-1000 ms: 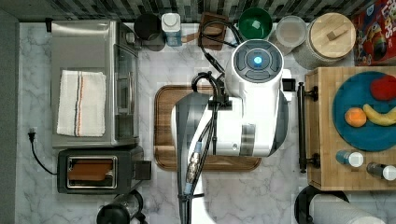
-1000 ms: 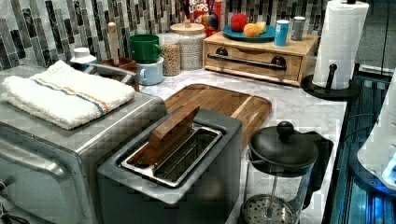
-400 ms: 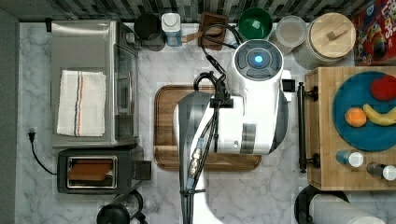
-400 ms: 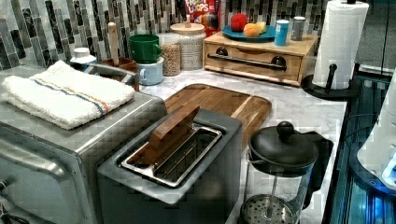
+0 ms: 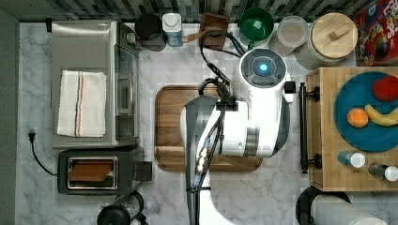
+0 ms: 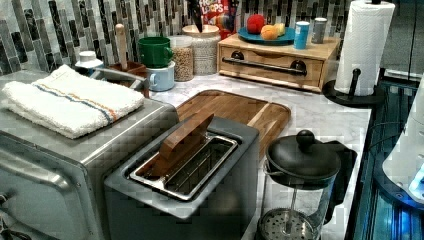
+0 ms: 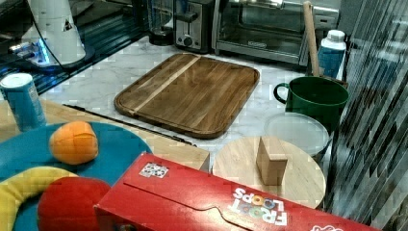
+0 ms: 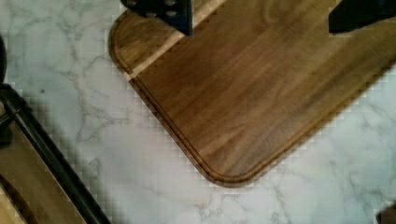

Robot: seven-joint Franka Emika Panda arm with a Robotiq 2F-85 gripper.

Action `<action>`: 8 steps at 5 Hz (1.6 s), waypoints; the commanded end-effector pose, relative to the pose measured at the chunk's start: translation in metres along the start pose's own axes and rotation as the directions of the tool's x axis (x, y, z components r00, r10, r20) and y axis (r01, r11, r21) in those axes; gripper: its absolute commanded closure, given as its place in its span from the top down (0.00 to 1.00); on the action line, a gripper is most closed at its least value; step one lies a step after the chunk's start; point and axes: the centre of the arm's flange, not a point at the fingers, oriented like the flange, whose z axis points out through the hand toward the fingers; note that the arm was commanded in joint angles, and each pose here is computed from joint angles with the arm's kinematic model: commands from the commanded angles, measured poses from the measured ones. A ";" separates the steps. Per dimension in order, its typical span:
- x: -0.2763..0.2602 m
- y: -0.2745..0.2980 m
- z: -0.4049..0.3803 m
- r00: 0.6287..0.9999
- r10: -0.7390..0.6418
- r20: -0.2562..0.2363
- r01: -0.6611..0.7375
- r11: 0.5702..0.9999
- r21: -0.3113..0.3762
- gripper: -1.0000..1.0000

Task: Open the drawer.

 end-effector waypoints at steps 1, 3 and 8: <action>0.009 0.063 0.007 0.950 -0.274 -0.150 0.278 0.961 0.005 1.00; 0.023 0.094 0.041 0.868 -0.454 -0.199 0.453 0.890 -0.053 1.00; 0.043 0.116 0.060 0.715 -0.662 -0.226 0.656 0.746 -0.112 1.00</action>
